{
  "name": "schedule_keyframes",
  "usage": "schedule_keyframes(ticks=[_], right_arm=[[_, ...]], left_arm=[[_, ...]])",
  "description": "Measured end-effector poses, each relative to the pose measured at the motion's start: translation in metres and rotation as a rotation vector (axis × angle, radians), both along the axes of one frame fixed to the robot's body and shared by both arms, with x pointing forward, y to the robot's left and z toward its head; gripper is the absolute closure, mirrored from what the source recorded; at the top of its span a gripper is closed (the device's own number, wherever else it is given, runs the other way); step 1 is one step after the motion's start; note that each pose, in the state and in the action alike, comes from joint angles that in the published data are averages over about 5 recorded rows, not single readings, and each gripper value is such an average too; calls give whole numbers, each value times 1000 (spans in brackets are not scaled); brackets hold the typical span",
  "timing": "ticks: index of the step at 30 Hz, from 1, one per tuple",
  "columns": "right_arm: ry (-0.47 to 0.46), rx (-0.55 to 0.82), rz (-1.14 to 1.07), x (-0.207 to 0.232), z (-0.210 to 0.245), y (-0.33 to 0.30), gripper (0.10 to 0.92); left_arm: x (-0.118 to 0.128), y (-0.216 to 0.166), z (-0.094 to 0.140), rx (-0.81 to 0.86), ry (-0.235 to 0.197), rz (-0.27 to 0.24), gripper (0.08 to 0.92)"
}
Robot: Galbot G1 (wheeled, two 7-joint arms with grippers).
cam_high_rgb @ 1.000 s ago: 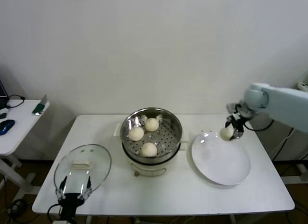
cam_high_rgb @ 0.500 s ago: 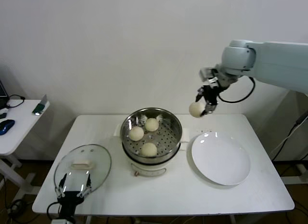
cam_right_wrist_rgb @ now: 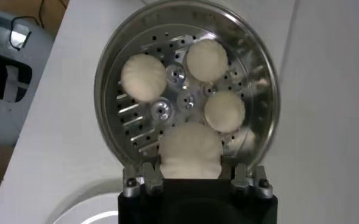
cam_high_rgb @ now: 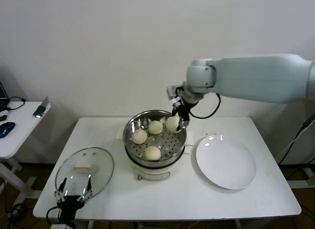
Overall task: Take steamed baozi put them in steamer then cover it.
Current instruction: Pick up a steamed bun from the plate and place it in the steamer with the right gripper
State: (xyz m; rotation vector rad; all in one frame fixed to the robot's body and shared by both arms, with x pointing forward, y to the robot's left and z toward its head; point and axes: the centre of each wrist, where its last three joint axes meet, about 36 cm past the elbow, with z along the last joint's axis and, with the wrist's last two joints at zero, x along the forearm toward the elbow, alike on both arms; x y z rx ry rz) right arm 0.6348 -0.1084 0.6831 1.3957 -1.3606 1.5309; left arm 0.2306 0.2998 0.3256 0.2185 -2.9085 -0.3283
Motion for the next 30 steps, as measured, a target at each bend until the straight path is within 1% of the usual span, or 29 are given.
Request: schedule_keyframes(ticks=[12,23,26,30], right_arm=[[3,-62,35,6,-62,24,361],[-7,-92,54,6,-87,32,352],[-13,-92,57,7,-87,33,308],[-9,-80,62,8,-83,32,226]], left_arm=[[3,3,-4,0,4,8,177],[3,4,-5,-1,3,14,177],[3,4,-4,-1,2,14,177],[2,5,-4,-3,4,18,177]])
